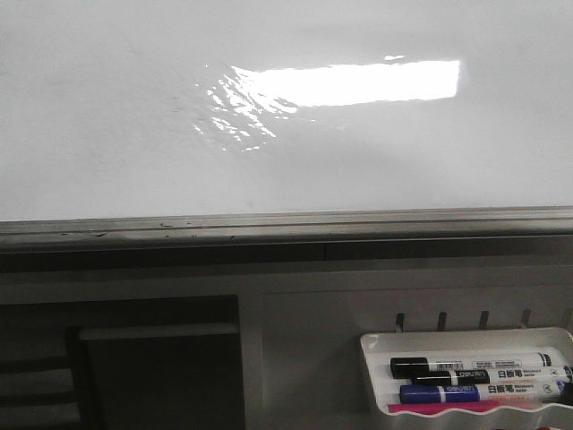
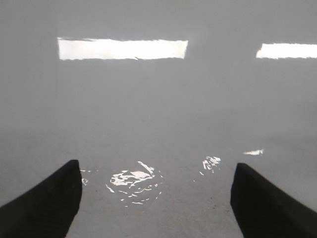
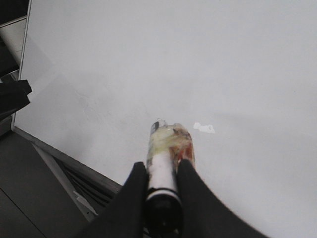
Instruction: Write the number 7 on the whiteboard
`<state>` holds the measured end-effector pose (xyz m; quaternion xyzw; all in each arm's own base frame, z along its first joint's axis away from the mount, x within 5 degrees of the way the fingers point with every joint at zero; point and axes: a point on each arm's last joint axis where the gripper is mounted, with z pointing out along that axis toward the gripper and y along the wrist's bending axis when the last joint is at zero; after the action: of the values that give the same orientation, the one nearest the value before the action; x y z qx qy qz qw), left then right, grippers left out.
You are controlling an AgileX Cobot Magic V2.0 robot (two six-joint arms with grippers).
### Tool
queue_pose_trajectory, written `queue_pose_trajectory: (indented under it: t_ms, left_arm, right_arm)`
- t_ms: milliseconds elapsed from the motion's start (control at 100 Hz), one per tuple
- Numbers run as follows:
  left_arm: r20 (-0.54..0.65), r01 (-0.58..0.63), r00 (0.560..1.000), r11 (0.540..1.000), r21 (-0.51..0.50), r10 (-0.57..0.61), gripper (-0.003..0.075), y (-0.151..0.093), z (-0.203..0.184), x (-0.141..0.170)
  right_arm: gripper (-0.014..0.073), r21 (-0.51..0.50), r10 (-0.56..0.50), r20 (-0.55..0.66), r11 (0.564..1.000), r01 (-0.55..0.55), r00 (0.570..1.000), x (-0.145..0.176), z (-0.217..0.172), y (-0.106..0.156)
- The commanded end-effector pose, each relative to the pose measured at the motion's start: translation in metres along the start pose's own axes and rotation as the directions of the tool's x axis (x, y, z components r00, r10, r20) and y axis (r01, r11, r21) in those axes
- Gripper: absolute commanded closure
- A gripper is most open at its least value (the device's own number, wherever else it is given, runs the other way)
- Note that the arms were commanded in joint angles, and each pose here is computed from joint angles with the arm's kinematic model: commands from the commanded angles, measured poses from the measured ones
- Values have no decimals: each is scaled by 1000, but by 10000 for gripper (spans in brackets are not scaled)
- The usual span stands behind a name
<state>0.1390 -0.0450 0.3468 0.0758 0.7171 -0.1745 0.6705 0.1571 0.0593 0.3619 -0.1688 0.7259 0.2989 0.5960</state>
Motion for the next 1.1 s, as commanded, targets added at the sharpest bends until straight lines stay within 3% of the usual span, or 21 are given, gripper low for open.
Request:
queue_pose_trajectory:
  t_ms: [0,250,530,780,1090]
  left_arm:
    - [54,30,998,999,-33,-28,156,2,-5,-10]
    - [60,30,998,999,-44,-27,156,3,-6,-10]
    - [69,31,997,997,-63,-27,156,5,-6,-11]
    - [70,31,997,997,-65,-27,156,5,-6,-11]
    - [70,31,997,997,-65,-27,156,5,-6,-11]
  right_arm:
    - [655,-24,19,59,1000,-18,998,-10,10,-5]
    - [655,-89,16,26,996,-13,1000,2,53,-13]
    - [655,-45,-56,-30,998,54,998,4,100,-12]
    - [655,15,-20,-66,1000,21,998,8,124,-24]
    - [655,197,-25,-83,980,41,996,7,118,-38]
